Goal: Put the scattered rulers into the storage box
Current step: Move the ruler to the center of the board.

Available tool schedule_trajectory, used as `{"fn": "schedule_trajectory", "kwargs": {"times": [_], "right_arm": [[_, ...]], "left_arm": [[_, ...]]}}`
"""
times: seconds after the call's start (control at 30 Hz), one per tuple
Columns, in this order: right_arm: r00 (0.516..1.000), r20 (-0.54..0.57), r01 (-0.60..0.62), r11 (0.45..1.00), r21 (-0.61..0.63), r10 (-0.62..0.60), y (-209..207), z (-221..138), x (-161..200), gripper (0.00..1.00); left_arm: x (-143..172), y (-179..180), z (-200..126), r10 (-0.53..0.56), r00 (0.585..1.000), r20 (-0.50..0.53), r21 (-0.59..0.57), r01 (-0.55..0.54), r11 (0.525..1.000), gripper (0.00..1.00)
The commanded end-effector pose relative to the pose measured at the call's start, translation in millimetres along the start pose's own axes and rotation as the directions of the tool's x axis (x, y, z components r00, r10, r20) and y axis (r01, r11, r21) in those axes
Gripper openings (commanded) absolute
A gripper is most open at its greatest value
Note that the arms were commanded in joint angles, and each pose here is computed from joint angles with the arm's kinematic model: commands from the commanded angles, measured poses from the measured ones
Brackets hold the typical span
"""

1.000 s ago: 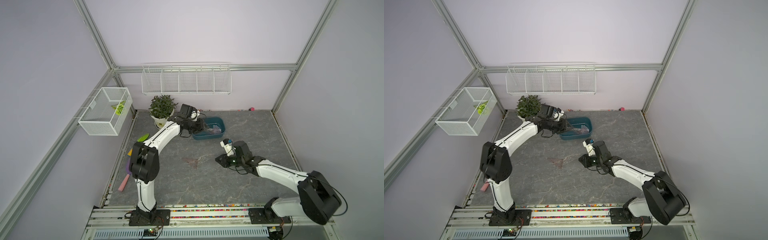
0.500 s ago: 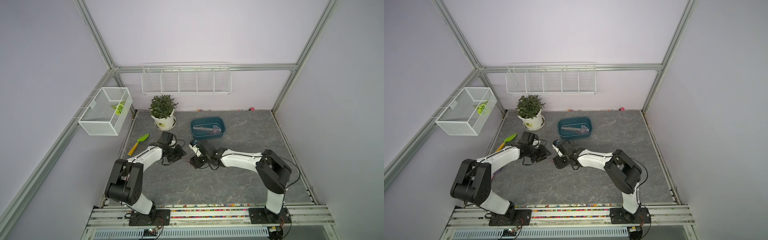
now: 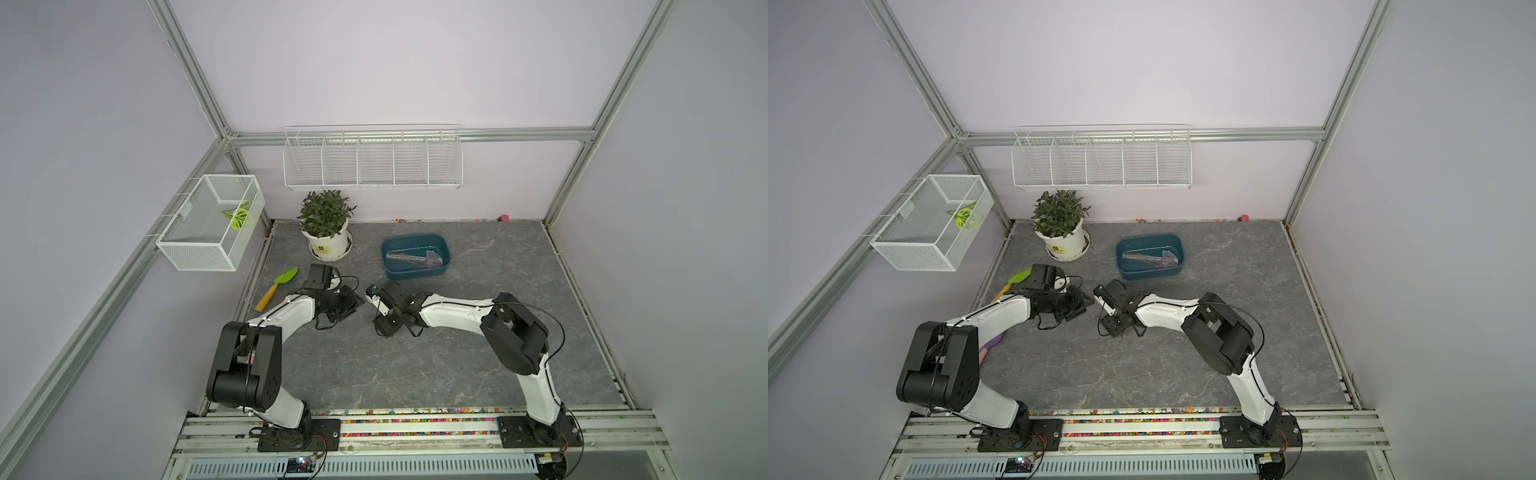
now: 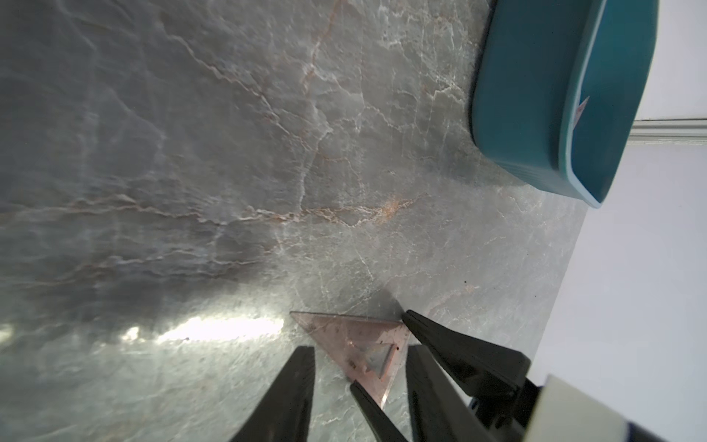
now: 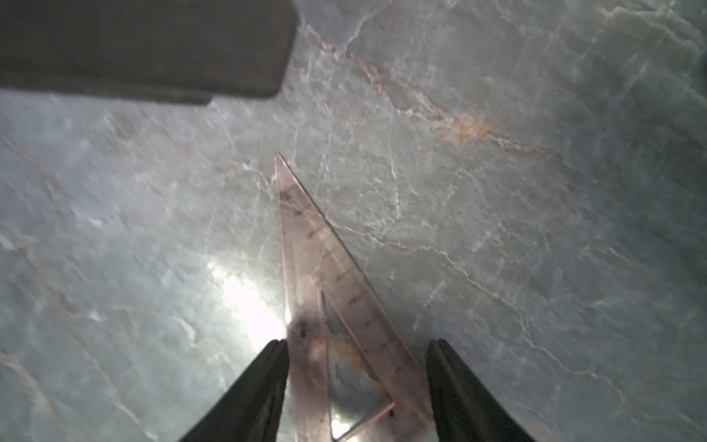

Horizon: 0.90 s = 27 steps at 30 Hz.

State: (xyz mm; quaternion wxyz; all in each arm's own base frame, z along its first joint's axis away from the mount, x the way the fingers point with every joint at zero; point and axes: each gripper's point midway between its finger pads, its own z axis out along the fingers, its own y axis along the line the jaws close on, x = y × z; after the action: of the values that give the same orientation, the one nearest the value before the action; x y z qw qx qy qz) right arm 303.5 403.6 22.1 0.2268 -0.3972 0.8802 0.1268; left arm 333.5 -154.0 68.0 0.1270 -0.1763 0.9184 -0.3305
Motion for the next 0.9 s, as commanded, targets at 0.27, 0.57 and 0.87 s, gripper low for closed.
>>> {"fn": "schedule_trajectory", "kwargs": {"times": [0.27, 0.57, 0.87], "right_arm": [[0.989, -0.121, 0.092, 0.995, 0.034, -0.087, -8.4, -22.3, 66.6, 0.44], [0.995, -0.044, 0.092, 0.996, 0.013, -0.091, -17.9, -62.0, 76.1, 0.51], [0.998, 0.009, 0.056, 0.998, 0.011, -0.056, 9.8, -62.3, 75.5, 0.74]], "left_arm": [[3.9, -2.5, 11.2, -0.003, 0.999, -0.046, 0.045, 0.005, 0.999, 0.44], [15.1, -12.1, 28.5, 0.011, 0.995, -0.095, 0.043, -0.006, 0.999, 0.44], [15.8, -30.1, 47.2, 0.044, 0.991, -0.128, 0.041, -0.039, 0.998, 0.43]]}}
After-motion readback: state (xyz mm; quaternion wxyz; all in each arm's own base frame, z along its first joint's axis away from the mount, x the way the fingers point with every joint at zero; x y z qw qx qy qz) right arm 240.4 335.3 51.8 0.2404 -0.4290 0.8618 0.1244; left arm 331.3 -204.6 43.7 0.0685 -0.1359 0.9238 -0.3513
